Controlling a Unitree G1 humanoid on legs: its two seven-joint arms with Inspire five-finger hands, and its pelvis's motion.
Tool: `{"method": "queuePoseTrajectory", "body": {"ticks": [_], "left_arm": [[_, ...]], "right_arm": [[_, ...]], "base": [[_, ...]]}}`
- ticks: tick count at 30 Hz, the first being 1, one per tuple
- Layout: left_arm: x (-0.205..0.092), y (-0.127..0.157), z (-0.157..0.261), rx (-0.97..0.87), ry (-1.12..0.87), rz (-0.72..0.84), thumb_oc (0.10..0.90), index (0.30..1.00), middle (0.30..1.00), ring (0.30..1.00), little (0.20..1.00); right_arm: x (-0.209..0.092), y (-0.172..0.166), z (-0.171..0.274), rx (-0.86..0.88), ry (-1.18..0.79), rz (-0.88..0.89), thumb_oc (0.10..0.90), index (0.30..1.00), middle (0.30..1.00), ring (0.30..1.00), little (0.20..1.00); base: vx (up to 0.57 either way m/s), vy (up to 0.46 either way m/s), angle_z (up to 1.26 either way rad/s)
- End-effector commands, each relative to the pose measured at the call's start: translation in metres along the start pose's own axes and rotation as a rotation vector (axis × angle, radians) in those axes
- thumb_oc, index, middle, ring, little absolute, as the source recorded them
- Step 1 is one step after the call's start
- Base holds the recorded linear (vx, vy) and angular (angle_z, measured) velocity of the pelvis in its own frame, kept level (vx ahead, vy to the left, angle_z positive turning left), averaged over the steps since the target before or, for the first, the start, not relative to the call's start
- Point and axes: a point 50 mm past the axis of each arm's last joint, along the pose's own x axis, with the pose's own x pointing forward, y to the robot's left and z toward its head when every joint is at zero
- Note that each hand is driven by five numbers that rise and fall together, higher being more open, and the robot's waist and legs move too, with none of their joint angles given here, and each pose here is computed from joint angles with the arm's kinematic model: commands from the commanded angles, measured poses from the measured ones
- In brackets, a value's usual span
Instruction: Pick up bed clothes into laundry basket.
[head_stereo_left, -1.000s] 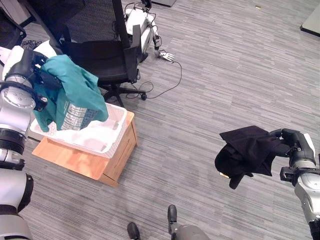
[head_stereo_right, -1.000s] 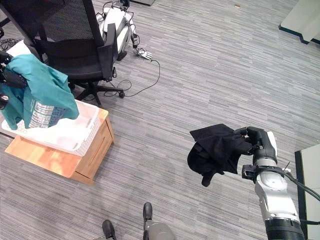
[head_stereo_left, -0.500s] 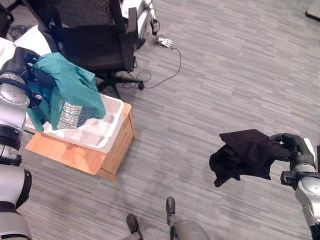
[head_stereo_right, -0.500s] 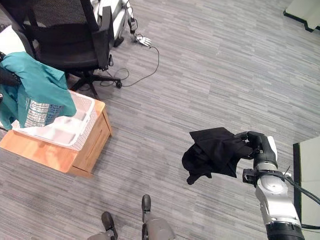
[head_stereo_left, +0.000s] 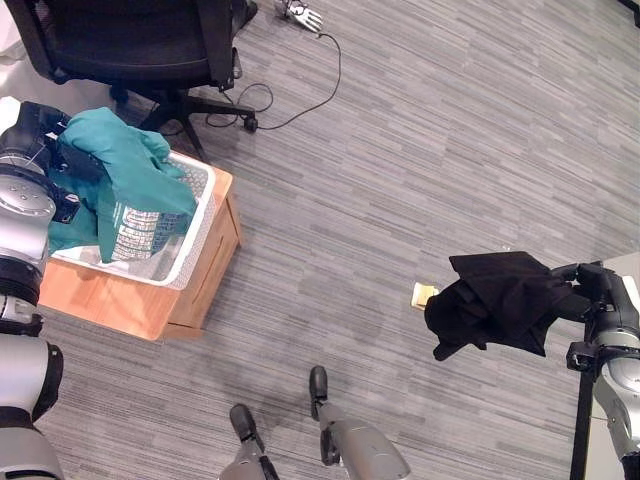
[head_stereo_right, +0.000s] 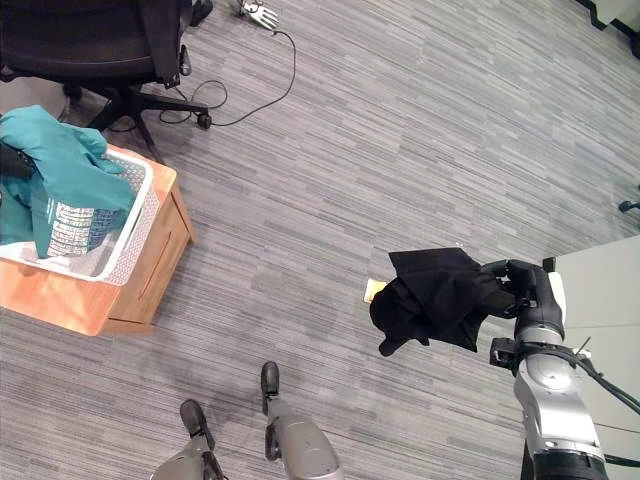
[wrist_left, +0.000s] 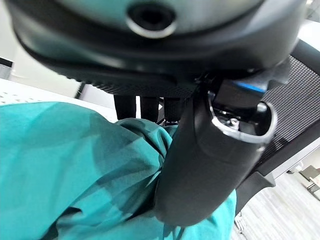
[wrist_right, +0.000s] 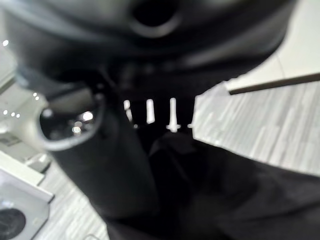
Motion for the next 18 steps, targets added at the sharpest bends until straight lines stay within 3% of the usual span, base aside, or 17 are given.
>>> {"method": "queuePoseTrajectory", "body": {"ticks": [1,9,10,18], "left_arm": [[0.002,0.042,0.029,-0.117,-0.106,0.203,0.4,0.3,0.3,0.3,0.3],[0.002,0.042,0.035,-0.101,-0.132,0.205,0.4,0.3,0.3,0.3,0.3],[0.002,0.042,0.036,-0.097,-0.122,0.218,0.8,0.9,0.9,0.9,0.9],[0.0,0.047,0.042,-0.151,-0.16,0.236,0.8,0.9,0.9,0.9,0.9]], "right_arm": [[0.001,-0.044,0.052,0.024,-0.256,-0.207,0.4,0.3,0.3,0.3,0.3],[0.003,-0.042,0.055,0.012,-0.258,-0.196,0.4,0.3,0.3,0.3,0.3],[0.004,-0.04,0.055,0.008,-0.258,-0.188,0.4,0.3,0.3,0.3,0.3],[0.003,-0.043,0.054,0.012,-0.252,-0.195,0.4,0.3,0.3,0.3,0.3]], "base": [[-0.02,0.039,-0.04],[0.0,0.0,0.0],[-0.01,0.011,0.04],[0.0,0.003,0.01]]}}
